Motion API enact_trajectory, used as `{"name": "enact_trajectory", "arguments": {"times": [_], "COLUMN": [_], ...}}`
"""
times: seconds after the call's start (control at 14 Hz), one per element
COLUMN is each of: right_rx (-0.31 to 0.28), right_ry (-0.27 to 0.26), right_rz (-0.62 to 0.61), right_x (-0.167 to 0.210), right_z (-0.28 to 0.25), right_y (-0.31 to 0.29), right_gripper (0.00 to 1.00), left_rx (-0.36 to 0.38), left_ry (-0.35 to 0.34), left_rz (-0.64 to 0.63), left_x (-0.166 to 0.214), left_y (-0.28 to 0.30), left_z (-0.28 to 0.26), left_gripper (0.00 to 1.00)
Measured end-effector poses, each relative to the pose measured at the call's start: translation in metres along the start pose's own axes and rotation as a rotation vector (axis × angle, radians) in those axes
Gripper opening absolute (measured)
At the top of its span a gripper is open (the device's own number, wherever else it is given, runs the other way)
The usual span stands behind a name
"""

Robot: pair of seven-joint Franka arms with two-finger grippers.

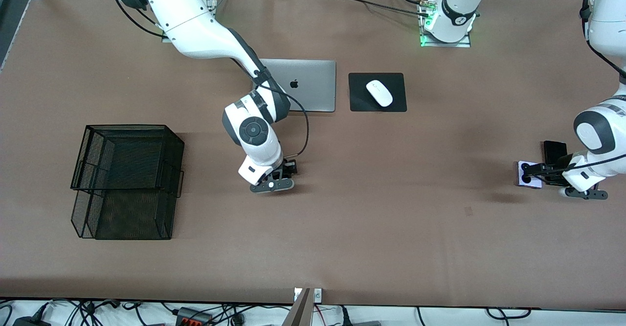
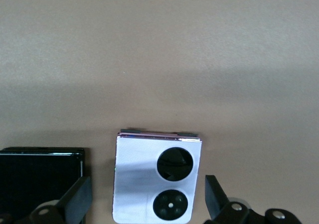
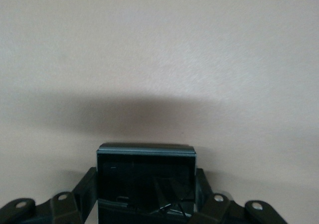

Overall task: Place phones with both arms
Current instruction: 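Carry the black phone into the basket with the right gripper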

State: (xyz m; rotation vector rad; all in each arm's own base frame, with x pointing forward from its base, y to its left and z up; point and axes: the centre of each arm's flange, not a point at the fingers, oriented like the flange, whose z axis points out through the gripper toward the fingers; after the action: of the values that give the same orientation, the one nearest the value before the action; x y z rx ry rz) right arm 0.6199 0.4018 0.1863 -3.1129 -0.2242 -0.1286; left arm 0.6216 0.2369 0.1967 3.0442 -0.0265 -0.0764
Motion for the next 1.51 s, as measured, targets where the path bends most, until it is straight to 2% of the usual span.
{"name": "enact_trajectory", "arguments": {"times": [0.22, 0.43, 0.65, 0.79, 1.22, 1.51], "right_rx": [-0.031, -0.049, -0.088, -0.089, -0.054, -0.031], "right_ry": [-0.045, -0.07, -0.192, -0.238, -0.284, -0.357], "right_rz": [0.027, 0.102, 0.156, 0.161, 0.106, 0.121], "right_x": [0.027, 0.054, 0.061, 0.063, 0.036, 0.003], "right_z": [-0.053, -0.109, -0.134, -0.154, -0.196, -0.182], "right_y": [0.01, 0.062, 0.15, 0.204, 0.314, 0.379], "right_gripper": [0.8, 0.8, 0.8, 0.8, 0.8, 0.8], "left_rx": [-0.003, -0.006, -0.007, -0.007, 0.007, 0.008], "left_ry": [-0.01, -0.018, -0.023, -0.023, -0.008, -0.006], "left_rz": [-0.022, -0.026, -0.023, -0.02, 0.004, 0.014], "left_x": [-0.001, -0.002, -0.002, -0.001, 0.0, 0.001], "left_y": [-0.001, -0.001, 0.001, 0.002, 0.001, 0.002], "left_z": [0.011, 0.018, 0.022, 0.022, 0.026, 0.027], "left_gripper": [1.0, 1.0, 1.0, 1.0, 1.0, 1.0]}}
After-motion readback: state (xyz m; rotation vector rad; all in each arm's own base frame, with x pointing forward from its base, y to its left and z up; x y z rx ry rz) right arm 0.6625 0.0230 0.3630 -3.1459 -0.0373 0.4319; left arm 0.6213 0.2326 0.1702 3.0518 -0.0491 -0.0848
